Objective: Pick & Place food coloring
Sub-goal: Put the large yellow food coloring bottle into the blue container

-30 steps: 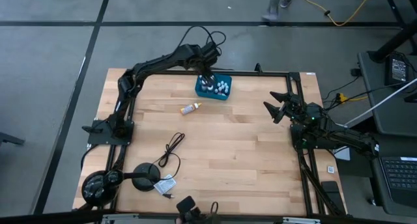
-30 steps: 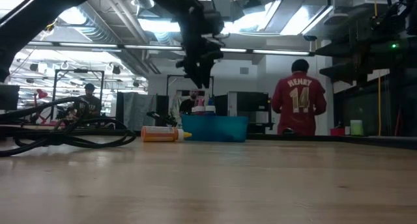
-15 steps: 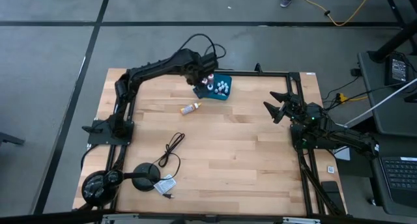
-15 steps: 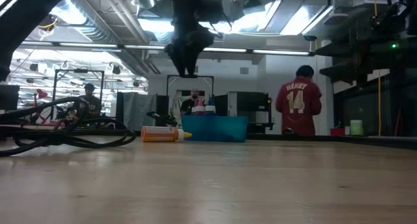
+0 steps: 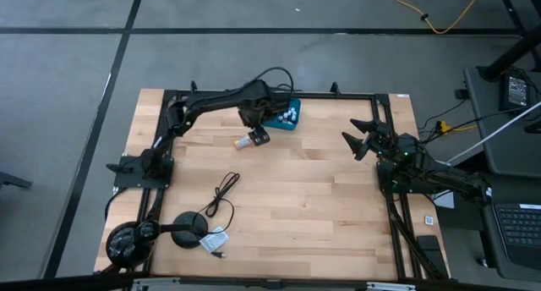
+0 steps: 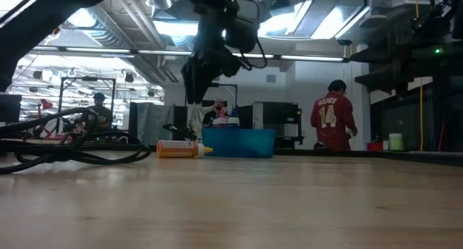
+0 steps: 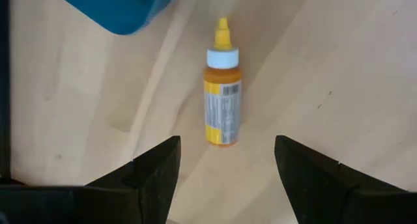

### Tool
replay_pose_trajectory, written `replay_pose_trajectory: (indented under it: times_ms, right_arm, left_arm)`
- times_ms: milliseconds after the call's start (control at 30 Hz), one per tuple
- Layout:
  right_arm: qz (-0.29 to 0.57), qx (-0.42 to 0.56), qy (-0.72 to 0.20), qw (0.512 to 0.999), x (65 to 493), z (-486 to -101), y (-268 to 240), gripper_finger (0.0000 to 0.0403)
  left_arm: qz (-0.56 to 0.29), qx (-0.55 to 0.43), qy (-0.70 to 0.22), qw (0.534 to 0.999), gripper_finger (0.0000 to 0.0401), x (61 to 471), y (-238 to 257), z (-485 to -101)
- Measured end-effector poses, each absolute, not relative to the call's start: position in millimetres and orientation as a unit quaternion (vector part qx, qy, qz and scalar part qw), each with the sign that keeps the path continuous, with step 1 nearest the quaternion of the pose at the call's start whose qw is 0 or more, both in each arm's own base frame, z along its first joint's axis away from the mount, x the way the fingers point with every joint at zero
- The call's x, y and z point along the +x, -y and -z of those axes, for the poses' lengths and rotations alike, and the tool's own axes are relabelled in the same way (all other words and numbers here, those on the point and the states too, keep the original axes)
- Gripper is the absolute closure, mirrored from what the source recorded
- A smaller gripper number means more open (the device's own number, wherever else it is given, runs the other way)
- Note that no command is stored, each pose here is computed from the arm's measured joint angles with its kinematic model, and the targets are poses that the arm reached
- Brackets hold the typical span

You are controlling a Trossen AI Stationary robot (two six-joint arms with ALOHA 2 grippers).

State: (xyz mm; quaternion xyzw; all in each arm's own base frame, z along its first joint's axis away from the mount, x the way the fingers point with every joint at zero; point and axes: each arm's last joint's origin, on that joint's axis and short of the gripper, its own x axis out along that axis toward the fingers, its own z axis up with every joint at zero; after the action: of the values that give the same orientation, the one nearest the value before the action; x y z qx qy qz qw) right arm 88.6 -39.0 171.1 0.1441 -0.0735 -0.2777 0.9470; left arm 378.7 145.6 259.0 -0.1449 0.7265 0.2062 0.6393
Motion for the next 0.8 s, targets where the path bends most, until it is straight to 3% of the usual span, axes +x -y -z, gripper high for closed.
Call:
replay_pose_trajectory:
  times_ms: [433, 800]
  right_arm:
    - [0.278, 0.144, 0.074, 0.947, 89, -171, 39, 0.0011]
    - [0.278, 0.144, 0.074, 0.947, 89, -171, 39, 0.0011]
  left_arm:
    - [-0.215, -0.135, -0.744, 0.618, 0.0161, 405, -148, -204]
    - [-0.219, -0.133, -0.730, 0.634, 0.0161, 409, -156, -190]
